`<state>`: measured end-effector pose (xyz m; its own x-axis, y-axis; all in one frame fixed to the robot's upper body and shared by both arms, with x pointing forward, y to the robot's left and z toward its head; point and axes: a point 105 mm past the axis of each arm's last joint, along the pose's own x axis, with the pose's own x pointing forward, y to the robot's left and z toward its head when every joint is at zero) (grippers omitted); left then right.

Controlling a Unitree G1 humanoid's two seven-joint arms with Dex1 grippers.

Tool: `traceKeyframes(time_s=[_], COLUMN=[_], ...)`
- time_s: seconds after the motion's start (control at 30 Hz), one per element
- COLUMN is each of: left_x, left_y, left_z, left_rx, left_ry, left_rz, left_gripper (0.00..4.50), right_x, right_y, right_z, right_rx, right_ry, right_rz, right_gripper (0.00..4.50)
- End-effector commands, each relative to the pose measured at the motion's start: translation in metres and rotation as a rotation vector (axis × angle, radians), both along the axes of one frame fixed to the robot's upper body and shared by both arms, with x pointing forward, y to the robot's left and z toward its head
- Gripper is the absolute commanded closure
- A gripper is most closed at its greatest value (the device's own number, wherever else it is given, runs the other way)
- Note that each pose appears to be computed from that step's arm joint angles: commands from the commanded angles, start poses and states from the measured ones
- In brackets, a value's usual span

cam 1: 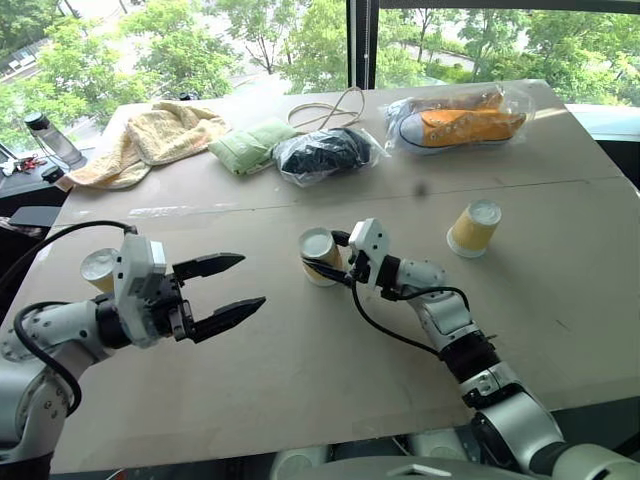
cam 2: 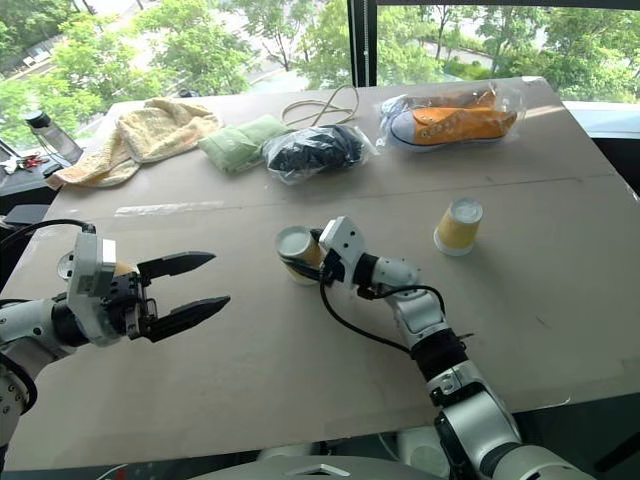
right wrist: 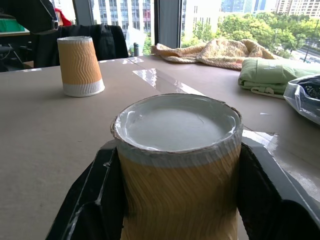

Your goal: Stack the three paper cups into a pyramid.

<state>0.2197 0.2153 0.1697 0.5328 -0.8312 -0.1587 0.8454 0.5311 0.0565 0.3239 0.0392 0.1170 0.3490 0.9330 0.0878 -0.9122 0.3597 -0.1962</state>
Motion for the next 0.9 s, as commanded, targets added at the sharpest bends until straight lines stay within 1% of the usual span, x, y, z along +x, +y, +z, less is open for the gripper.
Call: traceKeyframes(time_s=[0.03,0.07,0.17,0.23,0.33,0.43,0.53,0.57,0.67,0.73,0.8,0.83,0.9], left_x=[-0.004,-0.004,-0.007,-0.008,-0.009,-0.007,-0.001,-0.001,0.007,0.011,0.014,0.017,0.02], left_y=[0.001,0.001,-0.001,-0.003,-0.011,-0.021,-0.032,-0.036,-0.052,-0.058,-0.067,-0.075,-0.085], left_z=[0.009,0.008,0.007,0.007,0.01,0.016,0.021,0.022,0.029,0.033,0.035,0.039,0.043], left_rx=[0.008,0.006,0.0,-0.007,-0.025,-0.053,-0.108,-0.114,-0.115,-0.117,-0.104,-0.108,-0.105], left_ry=[-0.046,-0.042,-0.033,-0.028,-0.023,-0.031,0.007,0.013,-0.033,-0.046,-0.053,-0.058,-0.059], left_rz=[0.0,-0.001,-0.011,-0.024,-0.057,-0.079,-0.08,-0.089,-0.119,-0.129,-0.154,-0.176,-0.206], left_gripper=[0.0,0.0,0.0,0.0,0.0,0.0,0.0,0.0,0.0,0.0,0.0,0.0,0.0], right_x=[-0.002,-0.002,-0.008,-0.008,-0.009,-0.015,-0.014,-0.013,-0.009,-0.009,-0.006,-0.002,0.001], right_y=[0.001,-0.002,-0.01,-0.021,-0.043,-0.07,-0.107,-0.116,-0.167,-0.188,-0.211,-0.228,-0.245], right_z=[0.008,0.011,0.021,0.027,0.031,0.032,0.049,0.054,0.072,0.078,0.081,0.076,0.066], right_rx=[0.009,0.024,0.044,0.053,0.041,0.006,0.014,0.018,0.021,0.023,0.049,0.066,0.082], right_ry=[-0.029,-0.031,-0.079,-0.113,-0.155,-0.204,-0.344,-0.366,-0.44,-0.461,-0.453,-0.408,-0.345], right_rz=[0.016,0.019,0.038,0.015,-0.058,-0.127,-0.312,-0.358,-0.588,-0.688,-0.809,-0.894,-0.981], right_gripper=[0.37,0.02,0.02,0.02,0.02,0.02,0.02,0.02,0.02,0.02,0.02,0.02,0.02])
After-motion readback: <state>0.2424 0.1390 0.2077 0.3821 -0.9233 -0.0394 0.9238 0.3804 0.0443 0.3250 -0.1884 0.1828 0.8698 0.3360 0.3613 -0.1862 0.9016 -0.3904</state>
